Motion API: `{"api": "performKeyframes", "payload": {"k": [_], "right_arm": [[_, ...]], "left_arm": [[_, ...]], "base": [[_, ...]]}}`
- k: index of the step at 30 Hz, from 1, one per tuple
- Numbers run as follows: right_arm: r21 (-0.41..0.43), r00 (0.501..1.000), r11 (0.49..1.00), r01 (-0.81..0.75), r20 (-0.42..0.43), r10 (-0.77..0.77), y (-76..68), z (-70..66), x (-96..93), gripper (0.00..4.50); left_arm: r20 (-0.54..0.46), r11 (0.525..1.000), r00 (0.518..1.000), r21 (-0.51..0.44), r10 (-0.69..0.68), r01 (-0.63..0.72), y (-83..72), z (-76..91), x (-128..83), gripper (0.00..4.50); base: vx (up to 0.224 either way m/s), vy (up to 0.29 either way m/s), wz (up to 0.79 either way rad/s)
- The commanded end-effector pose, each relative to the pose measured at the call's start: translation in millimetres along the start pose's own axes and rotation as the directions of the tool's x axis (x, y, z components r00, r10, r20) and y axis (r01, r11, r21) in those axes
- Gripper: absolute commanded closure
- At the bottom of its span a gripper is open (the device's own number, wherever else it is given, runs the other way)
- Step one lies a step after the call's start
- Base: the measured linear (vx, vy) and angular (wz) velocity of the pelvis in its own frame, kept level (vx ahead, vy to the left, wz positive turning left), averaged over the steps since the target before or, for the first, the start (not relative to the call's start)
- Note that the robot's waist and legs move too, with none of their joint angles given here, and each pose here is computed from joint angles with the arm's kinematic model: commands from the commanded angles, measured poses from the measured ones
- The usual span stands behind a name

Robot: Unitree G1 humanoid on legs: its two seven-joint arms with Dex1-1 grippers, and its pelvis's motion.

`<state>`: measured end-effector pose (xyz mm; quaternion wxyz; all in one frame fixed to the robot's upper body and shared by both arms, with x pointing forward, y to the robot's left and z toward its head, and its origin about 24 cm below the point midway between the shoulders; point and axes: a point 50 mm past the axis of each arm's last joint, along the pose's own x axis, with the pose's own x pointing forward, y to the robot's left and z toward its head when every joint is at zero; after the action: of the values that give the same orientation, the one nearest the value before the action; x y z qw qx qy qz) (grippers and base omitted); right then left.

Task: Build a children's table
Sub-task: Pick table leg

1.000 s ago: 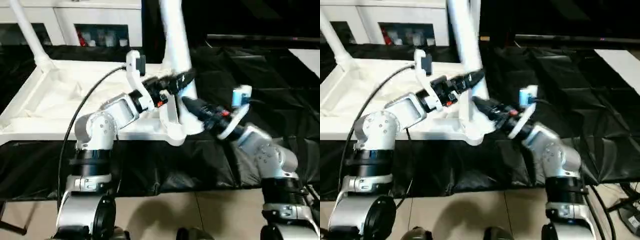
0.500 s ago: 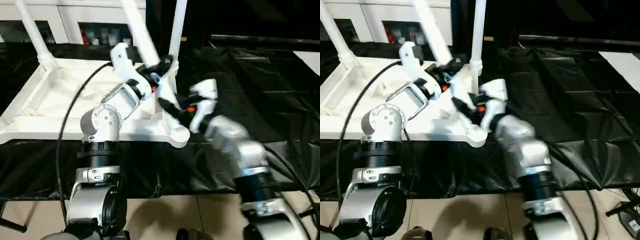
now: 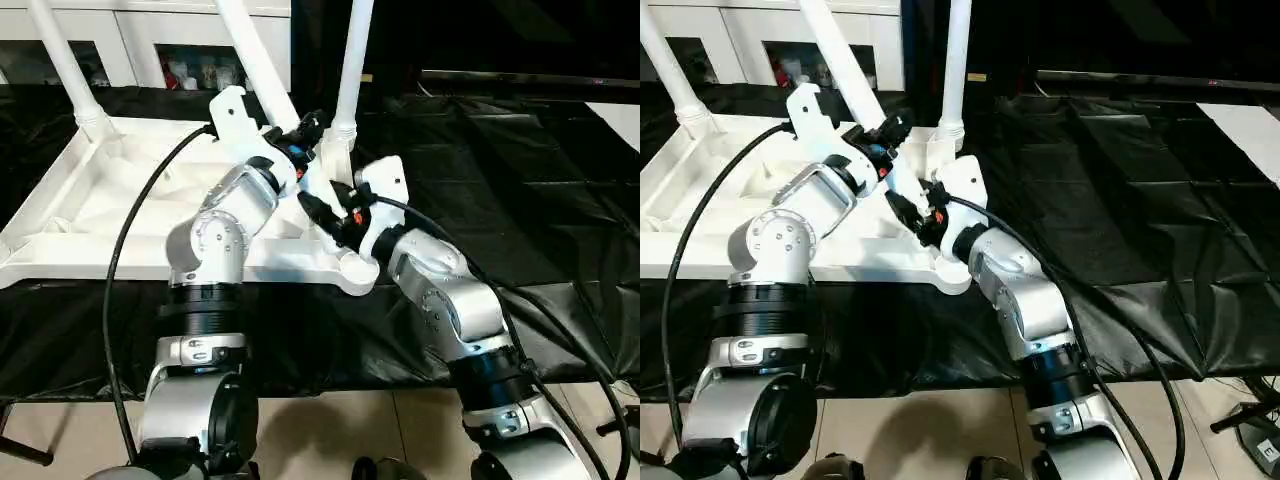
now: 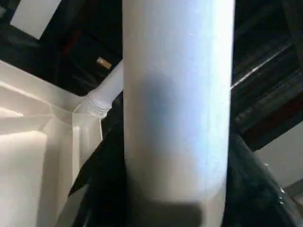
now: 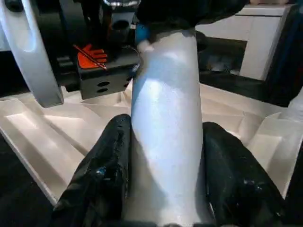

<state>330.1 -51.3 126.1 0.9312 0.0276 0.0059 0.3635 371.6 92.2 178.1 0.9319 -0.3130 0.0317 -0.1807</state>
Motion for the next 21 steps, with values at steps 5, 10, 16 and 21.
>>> {"api": "performKeyframes", "payload": {"k": [5,10,16,21], "right_arm": [[0.064,0.997,0.996,-0.067,0.029,0.065,-8.6,13.8,-3.9,1.82],[0.117,0.991,0.984,-0.135,-0.003,0.136,-42.4,23.5,-23.2,1.46],[0.210,0.944,0.927,-0.310,-0.051,0.327,-64.5,31.5,-53.1,1.29],[0.268,0.881,0.863,-0.427,-0.089,0.464,-62.6,28.7,-61.3,1.29]], "left_arm": [[0.019,0.987,0.990,0.087,-0.138,0.136,-18.7,6.8,2,2.61],[-0.013,0.965,0.975,0.137,-0.222,0.222,-21.0,8.9,-1,2.61],[-0.081,0.919,0.931,0.154,-0.355,0.363,-25.5,5.9,-7,2.61],[-0.138,0.870,0.874,0.110,-0.466,0.481,-31.2,2.1,-12,2.61]], "base": [[0.000,0.000,0.00],[0.000,0.000,0.00],[0.000,0.000,0.00],[0.000,0.000,0.00]]}}
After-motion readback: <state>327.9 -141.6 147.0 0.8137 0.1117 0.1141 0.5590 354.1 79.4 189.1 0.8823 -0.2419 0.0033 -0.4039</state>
